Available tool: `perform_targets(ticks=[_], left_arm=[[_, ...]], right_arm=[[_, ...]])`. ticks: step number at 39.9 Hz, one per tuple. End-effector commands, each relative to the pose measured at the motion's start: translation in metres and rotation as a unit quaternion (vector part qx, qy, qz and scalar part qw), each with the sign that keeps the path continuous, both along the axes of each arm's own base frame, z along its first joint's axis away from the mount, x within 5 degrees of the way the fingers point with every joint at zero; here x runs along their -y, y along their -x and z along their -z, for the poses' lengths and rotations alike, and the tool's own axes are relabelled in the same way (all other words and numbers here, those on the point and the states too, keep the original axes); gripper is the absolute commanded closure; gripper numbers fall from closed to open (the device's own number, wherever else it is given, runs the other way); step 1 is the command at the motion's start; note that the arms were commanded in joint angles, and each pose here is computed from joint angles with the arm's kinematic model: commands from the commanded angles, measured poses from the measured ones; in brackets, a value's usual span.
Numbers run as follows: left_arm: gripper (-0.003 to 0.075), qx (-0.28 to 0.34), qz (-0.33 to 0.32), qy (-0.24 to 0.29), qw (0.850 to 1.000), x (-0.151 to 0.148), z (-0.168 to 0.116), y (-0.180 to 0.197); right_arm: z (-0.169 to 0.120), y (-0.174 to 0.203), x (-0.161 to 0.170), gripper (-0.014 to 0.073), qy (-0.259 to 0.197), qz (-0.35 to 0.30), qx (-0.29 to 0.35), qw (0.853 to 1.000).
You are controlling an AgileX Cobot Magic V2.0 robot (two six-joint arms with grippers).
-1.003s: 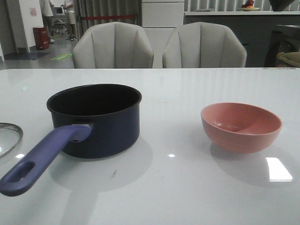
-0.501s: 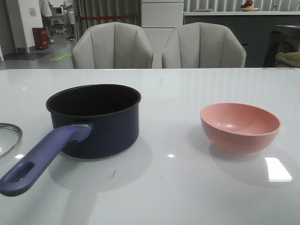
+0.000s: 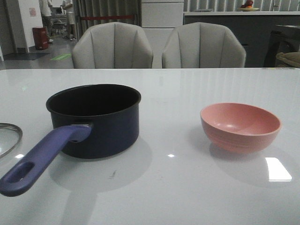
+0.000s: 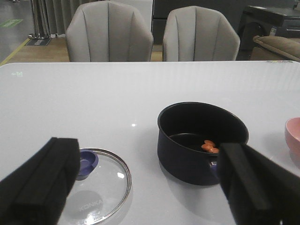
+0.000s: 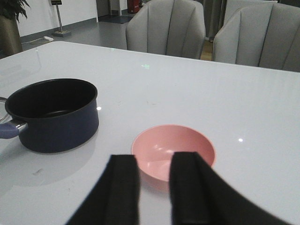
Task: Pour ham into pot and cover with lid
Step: 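Move the left gripper down onto the lid knob and grasp it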
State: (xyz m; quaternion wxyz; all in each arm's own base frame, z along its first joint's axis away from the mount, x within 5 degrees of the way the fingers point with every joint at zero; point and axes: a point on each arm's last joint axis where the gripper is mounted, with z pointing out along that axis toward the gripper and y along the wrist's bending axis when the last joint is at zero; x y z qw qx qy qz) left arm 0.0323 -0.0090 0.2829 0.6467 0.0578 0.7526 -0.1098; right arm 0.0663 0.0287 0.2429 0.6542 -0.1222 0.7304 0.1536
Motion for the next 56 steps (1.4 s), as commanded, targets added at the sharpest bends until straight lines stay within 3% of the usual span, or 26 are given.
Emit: perform_targets(ticks=[1, 3, 14, 22, 29, 35, 41, 46, 56], left_arm=[[0.0096, 0.048, 0.005, 0.018, 0.999, 0.0, -0.015, 0.0], [0.0096, 0.053, 0.005, 0.019, 0.998, 0.0, -0.016, 0.0], [0.0093, 0.01, 0.005, 0.007, 1.0, 0.004, -0.039, -0.016], [0.0091, -0.059, -0.006, 0.01, 0.998, 0.013, -0.065, -0.057], [0.0092, -0.133, -0.039, -0.009, 0.99, 0.018, -0.072, -0.105], [0.0093, -0.225, -0.069, 0.002, 0.972, 0.02, -0.063, -0.145], [0.0095, -0.308, -0.107, -0.007, 0.945, 0.012, -0.043, -0.187], [0.0096, -0.364, -0.14, 0.02, 0.921, -0.003, -0.028, -0.218], [0.0095, -0.453, -0.135, 0.0, 0.881, -0.012, -0.013, -0.264]], right_arm=[[-0.016, -0.001, 0.002, 0.0454, -0.013, 0.01, 0.043, 0.999], [-0.016, -0.001, 0.002, 0.0418, -0.013, 0.01, 0.043, 0.999], [-0.016, -0.001, 0.002, 0.0416, -0.013, 0.01, 0.043, 0.999], [-0.016, -0.001, 0.002, 0.0416, -0.013, 0.01, 0.043, 0.999], [-0.016, -0.001, 0.002, 0.0416, -0.013, 0.01, 0.043, 0.999], [-0.016, -0.001, 0.002, 0.0416, -0.013, 0.01, 0.043, 0.999], [-0.016, -0.001, 0.002, 0.0416, -0.013, 0.01, 0.043, 0.999], [-0.016, -0.001, 0.002, 0.0416, -0.013, 0.01, 0.043, 0.999], [-0.016, -0.001, 0.002, 0.0416, -0.013, 0.01, 0.043, 0.999]])
